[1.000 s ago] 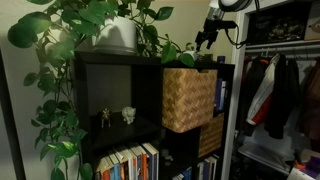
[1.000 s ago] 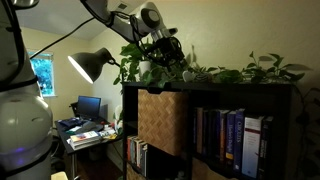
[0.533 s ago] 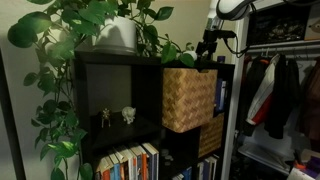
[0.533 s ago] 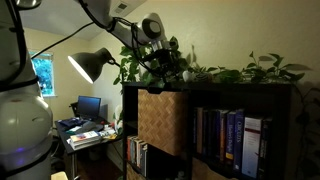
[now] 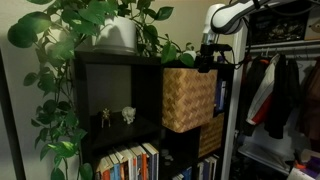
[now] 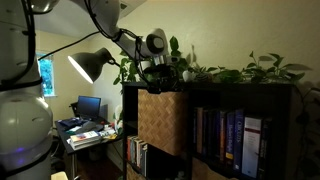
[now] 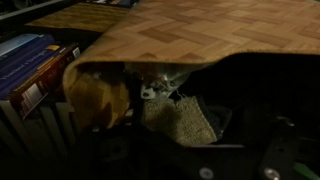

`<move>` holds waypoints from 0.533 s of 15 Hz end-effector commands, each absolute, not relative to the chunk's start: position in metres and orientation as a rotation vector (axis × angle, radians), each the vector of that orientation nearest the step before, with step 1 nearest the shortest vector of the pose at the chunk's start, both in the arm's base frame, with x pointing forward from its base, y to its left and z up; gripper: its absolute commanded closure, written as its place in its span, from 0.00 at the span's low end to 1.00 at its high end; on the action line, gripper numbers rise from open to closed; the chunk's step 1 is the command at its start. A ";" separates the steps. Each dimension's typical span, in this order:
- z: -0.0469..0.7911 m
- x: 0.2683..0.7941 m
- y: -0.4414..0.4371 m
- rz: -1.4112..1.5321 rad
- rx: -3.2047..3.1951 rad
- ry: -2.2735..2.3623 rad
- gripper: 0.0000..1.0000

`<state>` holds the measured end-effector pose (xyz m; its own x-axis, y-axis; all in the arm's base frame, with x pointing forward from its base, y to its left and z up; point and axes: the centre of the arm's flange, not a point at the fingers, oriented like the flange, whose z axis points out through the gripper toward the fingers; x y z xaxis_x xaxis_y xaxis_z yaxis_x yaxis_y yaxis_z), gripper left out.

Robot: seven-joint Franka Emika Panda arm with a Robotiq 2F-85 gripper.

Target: Partially pull out the basket from the shelf, remove socks from it then put them on top of the shelf, and then push the basket back into the shelf

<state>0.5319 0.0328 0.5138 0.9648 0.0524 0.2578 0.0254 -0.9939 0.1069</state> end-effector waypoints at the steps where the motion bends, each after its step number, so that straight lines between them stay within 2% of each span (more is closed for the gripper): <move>1: 0.485 0.539 0.030 0.385 3.025 0.116 0.00; 8: 0.431 0.556 0.030 0.292 3.037 0.197 0.00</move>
<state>0.5544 0.0345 0.4457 0.9751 0.1149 0.1895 0.0957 -0.9896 0.1078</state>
